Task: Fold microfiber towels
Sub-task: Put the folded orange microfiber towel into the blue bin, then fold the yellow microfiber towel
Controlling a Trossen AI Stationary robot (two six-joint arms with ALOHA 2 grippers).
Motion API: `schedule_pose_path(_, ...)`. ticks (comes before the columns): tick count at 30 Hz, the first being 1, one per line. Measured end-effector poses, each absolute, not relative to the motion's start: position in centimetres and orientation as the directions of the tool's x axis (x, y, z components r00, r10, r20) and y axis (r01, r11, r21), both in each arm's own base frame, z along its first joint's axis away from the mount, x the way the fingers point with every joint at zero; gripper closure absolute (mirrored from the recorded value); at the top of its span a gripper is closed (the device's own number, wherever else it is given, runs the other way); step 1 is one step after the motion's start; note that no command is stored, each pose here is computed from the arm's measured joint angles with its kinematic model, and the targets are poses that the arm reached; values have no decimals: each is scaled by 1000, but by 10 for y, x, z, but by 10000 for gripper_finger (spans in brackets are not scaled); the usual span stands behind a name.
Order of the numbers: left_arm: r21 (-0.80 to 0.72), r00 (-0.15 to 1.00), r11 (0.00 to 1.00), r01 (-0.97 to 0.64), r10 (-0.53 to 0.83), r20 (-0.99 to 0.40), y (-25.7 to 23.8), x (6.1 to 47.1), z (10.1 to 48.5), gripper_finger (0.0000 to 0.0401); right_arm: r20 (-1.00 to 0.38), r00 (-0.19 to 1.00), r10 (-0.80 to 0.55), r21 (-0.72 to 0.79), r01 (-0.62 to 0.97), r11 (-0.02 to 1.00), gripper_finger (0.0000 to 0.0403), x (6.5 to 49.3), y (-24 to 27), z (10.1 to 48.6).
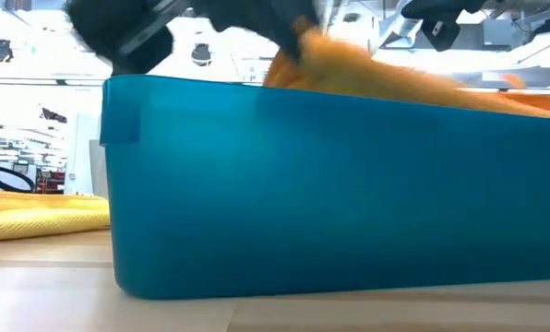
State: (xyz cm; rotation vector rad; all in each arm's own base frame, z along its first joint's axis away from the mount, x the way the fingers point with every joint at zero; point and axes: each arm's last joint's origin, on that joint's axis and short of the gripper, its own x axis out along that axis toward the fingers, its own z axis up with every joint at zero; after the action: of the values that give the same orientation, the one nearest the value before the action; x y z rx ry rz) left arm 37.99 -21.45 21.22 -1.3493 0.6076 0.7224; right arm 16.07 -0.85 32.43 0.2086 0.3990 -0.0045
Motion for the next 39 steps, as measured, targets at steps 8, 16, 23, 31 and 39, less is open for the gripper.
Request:
schedule_pose_path(8,-585,586,45,-809,113,-802,-223,375,193,401,-388,921,37,217,53,975,384,161,-9,324)
schedule_pose_path(16,-495,501,75,-866,117,-858,-220,366,187,398,-388,921,37,231,59,971,379,161,-9,324)
schedule_pose_path(23,-476,485,108,-873,81,-871,-221,366,187,332,-391,920,37,231,59,971,378,161,-9,324)
schedule_pose_path(31,-469,478,119,-875,57,-877,-222,366,195,218,-409,912,38,227,62,972,376,160,-9,322)
schedule_pose_path(39,-350,368,216,-911,47,-929,-222,361,232,190,-429,903,37,224,66,972,374,159,-9,320)
